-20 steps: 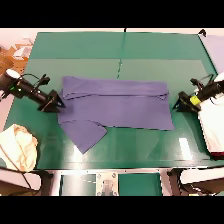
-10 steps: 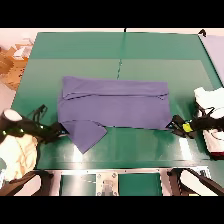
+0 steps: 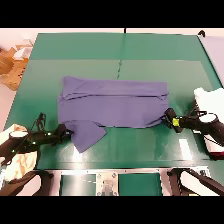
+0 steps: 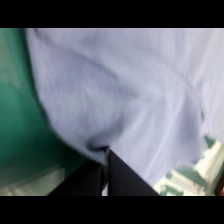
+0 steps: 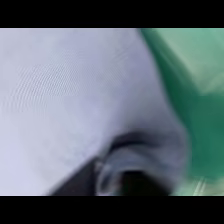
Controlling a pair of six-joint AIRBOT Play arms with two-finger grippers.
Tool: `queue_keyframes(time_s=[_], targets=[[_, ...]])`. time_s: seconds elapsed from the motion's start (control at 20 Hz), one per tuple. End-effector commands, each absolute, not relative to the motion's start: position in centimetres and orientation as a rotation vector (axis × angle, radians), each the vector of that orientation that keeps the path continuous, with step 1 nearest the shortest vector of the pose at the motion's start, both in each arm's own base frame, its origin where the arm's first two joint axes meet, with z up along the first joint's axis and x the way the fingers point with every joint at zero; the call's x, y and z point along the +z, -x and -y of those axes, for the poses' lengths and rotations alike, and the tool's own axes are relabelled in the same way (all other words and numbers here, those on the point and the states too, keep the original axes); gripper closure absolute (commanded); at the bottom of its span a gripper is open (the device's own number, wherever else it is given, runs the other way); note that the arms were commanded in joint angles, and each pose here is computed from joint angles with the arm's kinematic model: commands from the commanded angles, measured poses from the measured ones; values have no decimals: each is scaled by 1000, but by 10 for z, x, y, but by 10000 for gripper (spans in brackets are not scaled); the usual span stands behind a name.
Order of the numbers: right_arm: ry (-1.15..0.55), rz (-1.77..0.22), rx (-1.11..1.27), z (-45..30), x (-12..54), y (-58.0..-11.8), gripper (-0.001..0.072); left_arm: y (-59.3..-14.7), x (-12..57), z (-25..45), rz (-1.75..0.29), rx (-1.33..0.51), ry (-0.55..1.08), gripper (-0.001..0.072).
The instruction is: Fold the shirts.
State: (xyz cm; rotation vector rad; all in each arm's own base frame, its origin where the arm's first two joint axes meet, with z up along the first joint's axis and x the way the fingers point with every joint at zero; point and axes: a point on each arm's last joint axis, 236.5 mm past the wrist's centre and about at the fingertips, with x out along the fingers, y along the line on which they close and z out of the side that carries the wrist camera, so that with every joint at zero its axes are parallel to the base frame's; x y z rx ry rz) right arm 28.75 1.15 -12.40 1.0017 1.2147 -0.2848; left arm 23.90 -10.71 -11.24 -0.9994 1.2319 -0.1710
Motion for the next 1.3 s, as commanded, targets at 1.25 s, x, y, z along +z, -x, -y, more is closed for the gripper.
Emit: queue_keyframes(time_s=[1.25], targets=[[-926, -1209, -1, 13, -18, -403, 693, -420, 24, 138, -1100, -528, 645, 682]])
